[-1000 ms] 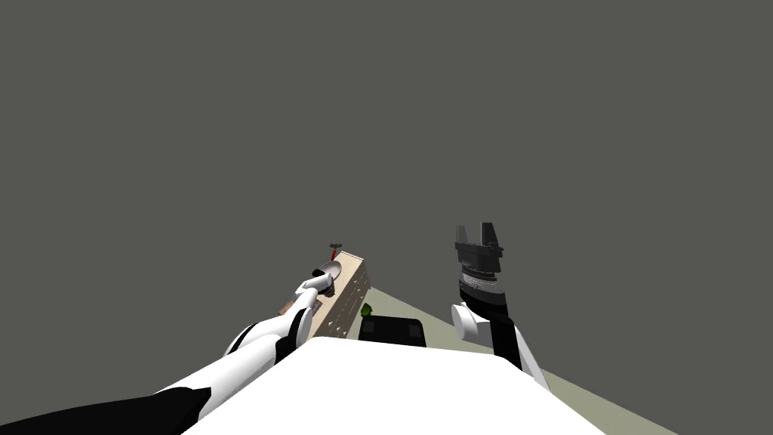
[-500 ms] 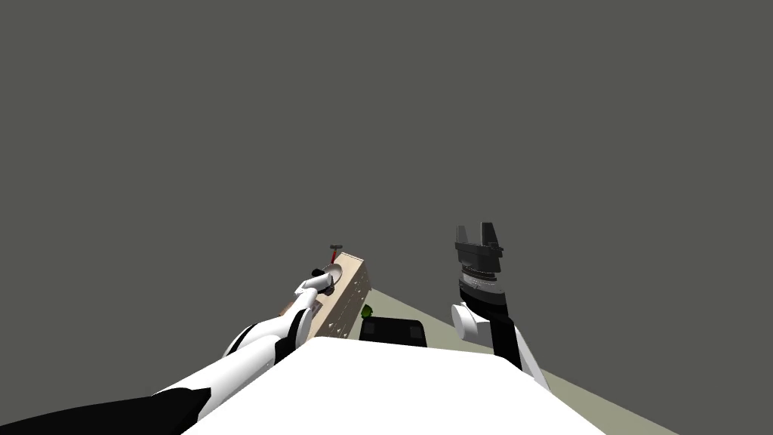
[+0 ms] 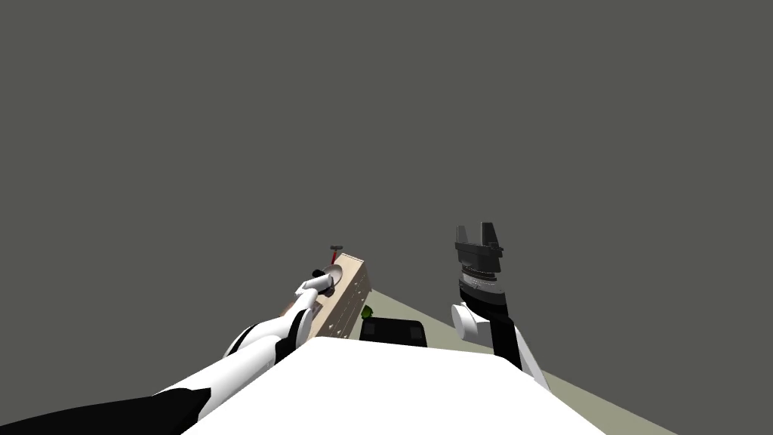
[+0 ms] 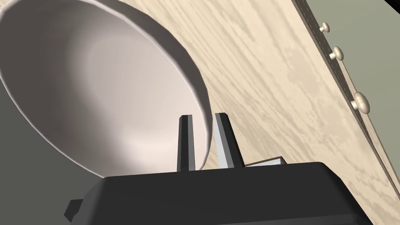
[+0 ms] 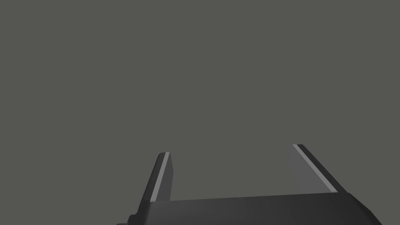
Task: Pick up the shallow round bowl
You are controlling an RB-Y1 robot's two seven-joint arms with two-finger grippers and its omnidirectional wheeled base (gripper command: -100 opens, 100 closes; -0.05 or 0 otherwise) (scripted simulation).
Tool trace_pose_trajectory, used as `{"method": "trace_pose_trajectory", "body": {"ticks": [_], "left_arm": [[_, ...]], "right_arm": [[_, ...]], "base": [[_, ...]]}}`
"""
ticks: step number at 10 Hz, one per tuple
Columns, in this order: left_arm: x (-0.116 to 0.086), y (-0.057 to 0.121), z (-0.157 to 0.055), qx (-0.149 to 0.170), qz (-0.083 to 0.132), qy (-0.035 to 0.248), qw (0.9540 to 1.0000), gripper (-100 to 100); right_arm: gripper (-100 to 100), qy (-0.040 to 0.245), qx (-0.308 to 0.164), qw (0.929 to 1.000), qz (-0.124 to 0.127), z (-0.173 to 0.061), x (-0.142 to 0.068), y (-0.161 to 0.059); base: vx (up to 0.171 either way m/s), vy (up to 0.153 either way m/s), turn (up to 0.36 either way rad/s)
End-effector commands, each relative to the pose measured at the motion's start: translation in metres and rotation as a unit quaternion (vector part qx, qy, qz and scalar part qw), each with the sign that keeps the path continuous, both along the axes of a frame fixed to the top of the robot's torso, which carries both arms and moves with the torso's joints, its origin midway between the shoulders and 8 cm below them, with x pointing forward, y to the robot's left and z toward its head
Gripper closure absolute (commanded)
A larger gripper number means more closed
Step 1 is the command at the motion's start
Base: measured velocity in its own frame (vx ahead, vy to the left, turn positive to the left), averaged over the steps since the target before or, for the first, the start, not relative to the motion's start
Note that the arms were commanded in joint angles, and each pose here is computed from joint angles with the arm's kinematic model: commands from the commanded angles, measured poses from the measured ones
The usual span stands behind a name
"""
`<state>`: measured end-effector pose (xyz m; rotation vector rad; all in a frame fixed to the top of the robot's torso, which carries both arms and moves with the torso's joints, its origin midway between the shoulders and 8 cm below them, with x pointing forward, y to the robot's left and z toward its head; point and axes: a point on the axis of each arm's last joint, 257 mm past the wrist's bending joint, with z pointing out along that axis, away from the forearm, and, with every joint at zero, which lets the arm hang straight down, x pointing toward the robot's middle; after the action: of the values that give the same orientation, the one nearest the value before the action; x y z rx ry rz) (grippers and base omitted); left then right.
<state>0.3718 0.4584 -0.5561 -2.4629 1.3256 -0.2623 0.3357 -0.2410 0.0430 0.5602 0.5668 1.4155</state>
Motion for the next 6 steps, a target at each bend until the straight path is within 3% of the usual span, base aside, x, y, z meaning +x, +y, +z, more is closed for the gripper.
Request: {"method": "trace_pose_trajectory", "body": {"ticks": [1,5,6], "left_arm": [[0.0036,0.0038,0.0058,-0.002,0.001,0.004,1.0000,100],[0.0113,0.0092,0.0139,-0.002,0.002,0.003,1.0000,100],[0.0109,0.0091,0.0139,-0.002,0.003,0.004,1.0000,0]], "right_arm": [[0,0.000,0.000,1.0000,0.000,0.0000,0.0000,0.0000],[0,0.000,0.000,1.0000,0.000,0.0000,0.0000,0.0000],[0,0.000,0.000,1.0000,0.000,0.0000,0.0000,0.0000]], "base": [[-0.004,0.002,-0.023],[-0.030,-0.016,-0.009],[0.000,0.000,0.000]]}}
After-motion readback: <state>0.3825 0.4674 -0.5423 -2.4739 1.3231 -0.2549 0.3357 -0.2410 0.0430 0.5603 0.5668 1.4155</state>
